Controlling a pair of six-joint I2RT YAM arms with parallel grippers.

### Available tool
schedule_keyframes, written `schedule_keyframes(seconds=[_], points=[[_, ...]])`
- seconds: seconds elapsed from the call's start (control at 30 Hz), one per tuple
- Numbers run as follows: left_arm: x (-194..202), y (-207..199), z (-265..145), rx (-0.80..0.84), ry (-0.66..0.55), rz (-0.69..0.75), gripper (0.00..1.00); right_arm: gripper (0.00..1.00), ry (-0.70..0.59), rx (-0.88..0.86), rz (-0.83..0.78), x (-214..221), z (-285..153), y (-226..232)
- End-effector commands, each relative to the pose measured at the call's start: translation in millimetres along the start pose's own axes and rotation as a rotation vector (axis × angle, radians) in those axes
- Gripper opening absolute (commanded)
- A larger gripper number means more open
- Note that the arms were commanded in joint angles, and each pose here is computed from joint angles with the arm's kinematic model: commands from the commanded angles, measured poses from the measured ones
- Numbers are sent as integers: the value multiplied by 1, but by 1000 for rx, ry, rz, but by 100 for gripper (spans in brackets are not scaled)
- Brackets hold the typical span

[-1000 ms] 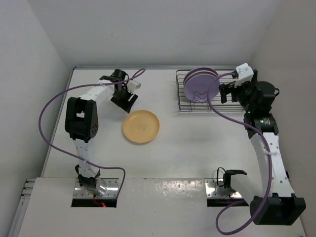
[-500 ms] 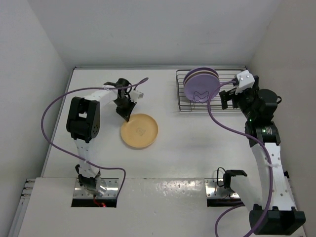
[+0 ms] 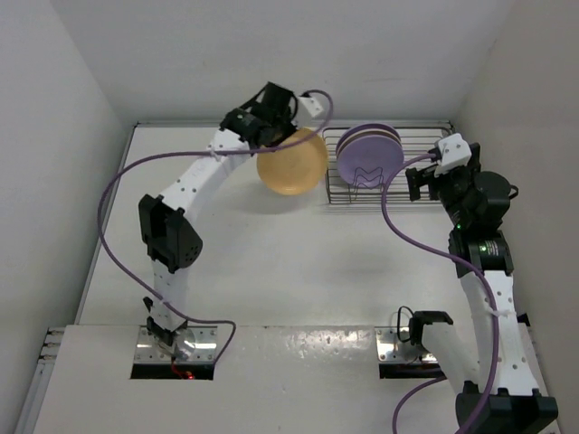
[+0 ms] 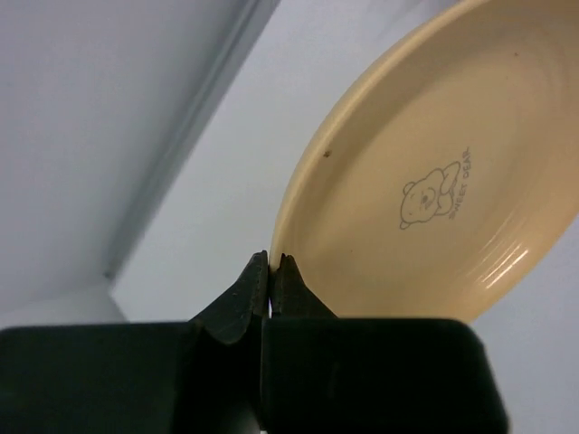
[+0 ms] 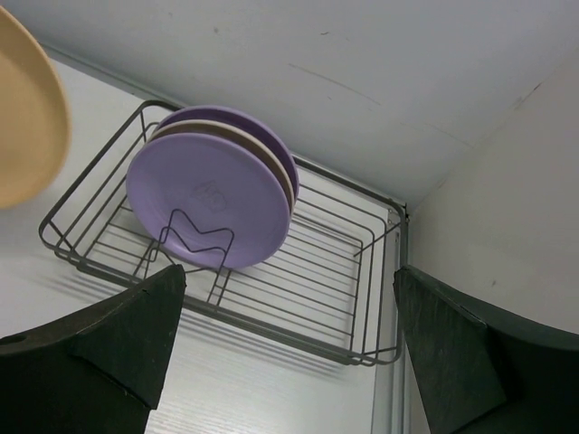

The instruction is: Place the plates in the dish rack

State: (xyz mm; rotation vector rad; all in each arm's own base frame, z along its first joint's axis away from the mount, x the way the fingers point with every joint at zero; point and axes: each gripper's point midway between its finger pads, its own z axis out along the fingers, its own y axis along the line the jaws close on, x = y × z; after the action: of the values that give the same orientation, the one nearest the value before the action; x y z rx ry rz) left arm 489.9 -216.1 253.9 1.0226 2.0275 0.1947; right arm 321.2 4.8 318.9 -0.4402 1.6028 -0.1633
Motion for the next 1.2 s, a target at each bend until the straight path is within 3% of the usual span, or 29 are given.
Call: schedule_keyframes(seconds=[0.0, 0.1, 0.27, 0.47, 0.73, 0.97, 1.17], points=[[-71, 7, -72, -205, -139, 186, 0, 96, -65, 53, -11, -17, 0, -12], [-112, -15, -95, -251, -233, 235, 0, 95, -67, 83, -5, -15, -1, -16], [-148, -37, -78, -393, -314, 251, 0, 93, -100, 161, -4, -22, -1, -30], [-199, -44, -73, -573, -505, 174, 0, 91, -112, 316, -26, -31, -12, -60], [-215, -82, -39, -527, -628, 102, 0, 91, -117, 385, -79, -42, -17, -75], [-218, -102, -24, -465, -651, 75, 0, 91, -119, 399, -101, -42, -20, -77], [-197, -131, 13, -430, -634, 123, 0, 90, -117, 423, -89, -37, -23, -79]])
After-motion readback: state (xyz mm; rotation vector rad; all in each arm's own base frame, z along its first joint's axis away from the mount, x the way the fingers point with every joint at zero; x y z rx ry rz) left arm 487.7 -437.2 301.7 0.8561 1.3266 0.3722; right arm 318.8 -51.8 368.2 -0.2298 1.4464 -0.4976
